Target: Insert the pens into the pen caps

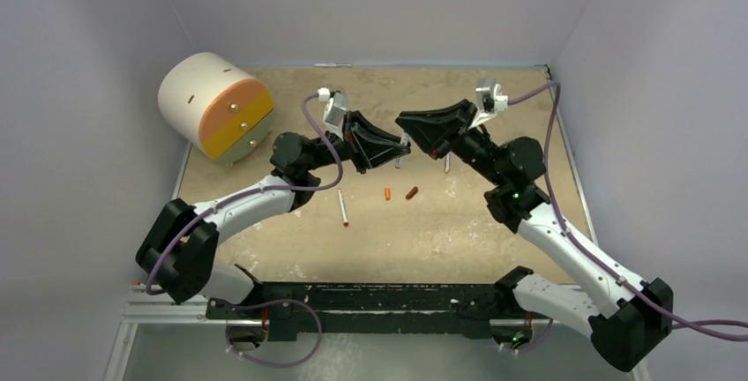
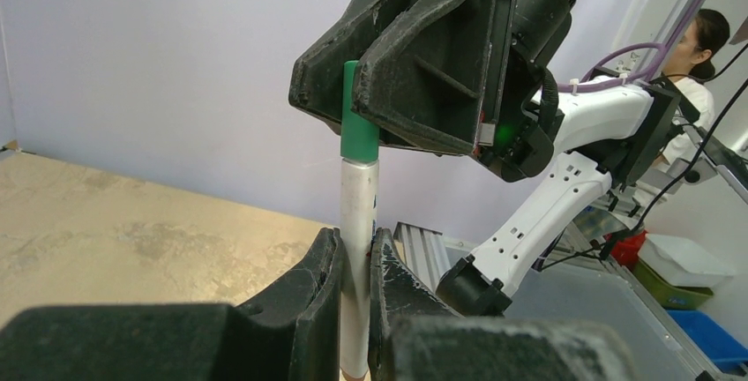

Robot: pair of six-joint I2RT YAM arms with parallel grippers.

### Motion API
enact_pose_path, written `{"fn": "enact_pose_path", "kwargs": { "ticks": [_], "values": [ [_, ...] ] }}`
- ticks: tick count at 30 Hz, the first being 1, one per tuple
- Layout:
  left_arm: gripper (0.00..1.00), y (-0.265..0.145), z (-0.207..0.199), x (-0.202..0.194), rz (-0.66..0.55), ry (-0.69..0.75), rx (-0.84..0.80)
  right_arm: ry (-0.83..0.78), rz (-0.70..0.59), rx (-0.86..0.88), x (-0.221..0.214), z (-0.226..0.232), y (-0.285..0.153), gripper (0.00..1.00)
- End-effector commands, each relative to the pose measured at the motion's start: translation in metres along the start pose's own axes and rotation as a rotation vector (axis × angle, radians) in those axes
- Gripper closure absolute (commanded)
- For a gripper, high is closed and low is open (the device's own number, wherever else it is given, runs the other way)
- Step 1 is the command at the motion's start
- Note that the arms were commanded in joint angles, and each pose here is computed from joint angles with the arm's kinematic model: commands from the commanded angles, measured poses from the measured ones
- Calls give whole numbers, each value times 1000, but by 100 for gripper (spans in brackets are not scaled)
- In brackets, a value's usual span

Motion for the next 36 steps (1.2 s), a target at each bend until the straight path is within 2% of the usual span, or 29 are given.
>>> {"fn": "enact_pose_path", "kwargs": {
  "ticks": [1, 7, 20, 27, 36],
  "values": [
    [100, 16, -11, 72, -199, 192, 5, 46, 112, 14, -24, 5, -11, 100],
    [100, 23, -7, 87, -181, 263, 22, 91, 198, 11, -44, 4, -19, 100],
    [100, 39, -17, 118, -243, 321, -54, 170, 328, -32, -95, -3, -49, 100],
    [100, 41, -27, 129, -299, 310, -113, 259, 333, 9, -118, 1, -57, 100],
    [100, 42, -21, 136, -307, 351, -60, 324, 345, -15, -138, 1, -62, 100]
  ]
}}
Point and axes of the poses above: each gripper's point midway between its finger pads, its own y axis out along the fingers, its own z axis along the line the jaws close on, x = y × z, the point moved 3 cm from there along -y, back along the fingers, and after that the axes turned 2 degrees about -y, right-handed, at the moved point
